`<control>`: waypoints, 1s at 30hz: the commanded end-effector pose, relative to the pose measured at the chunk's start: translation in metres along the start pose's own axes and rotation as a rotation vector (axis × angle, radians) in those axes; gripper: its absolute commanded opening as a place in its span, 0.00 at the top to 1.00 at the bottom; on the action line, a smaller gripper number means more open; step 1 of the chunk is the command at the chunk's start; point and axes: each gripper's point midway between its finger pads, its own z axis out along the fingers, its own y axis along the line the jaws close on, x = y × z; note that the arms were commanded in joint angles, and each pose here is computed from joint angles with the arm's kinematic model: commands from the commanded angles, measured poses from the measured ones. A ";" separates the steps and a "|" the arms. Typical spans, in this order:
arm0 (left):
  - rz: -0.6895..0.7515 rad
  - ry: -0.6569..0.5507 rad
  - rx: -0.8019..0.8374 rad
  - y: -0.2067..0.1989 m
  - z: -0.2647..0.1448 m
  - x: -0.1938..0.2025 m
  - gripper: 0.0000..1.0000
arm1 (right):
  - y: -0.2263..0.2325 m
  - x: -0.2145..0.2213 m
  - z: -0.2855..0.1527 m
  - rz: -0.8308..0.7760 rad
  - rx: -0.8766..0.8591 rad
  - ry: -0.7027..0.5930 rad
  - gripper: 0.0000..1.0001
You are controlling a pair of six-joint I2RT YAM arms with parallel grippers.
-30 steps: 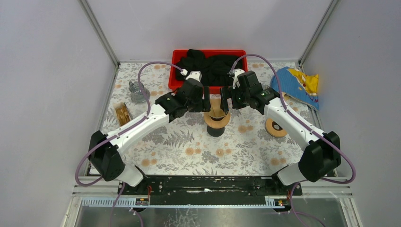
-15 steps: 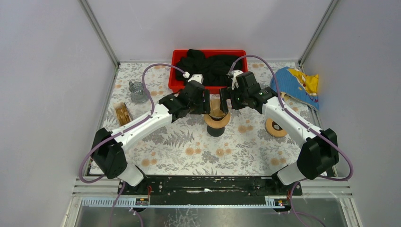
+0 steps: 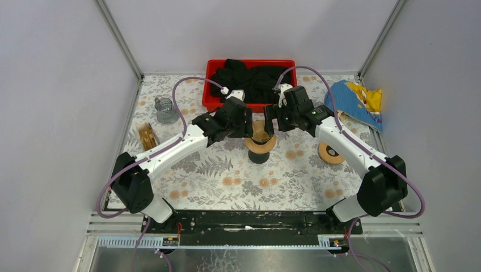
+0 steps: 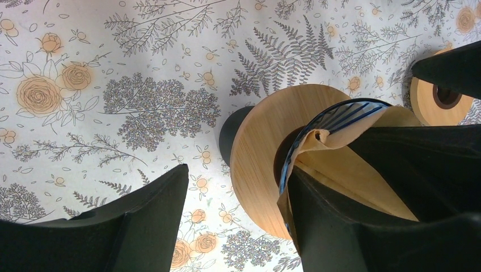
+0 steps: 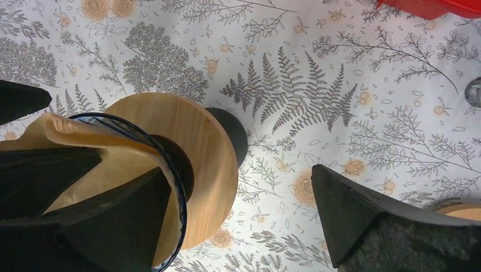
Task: Place the coffee filter in the dripper
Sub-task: Place the coffee filter in the coffee dripper.
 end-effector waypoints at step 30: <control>-0.004 0.005 0.021 -0.002 0.002 0.003 0.29 | -0.002 -0.008 -0.003 -0.008 0.007 -0.042 0.01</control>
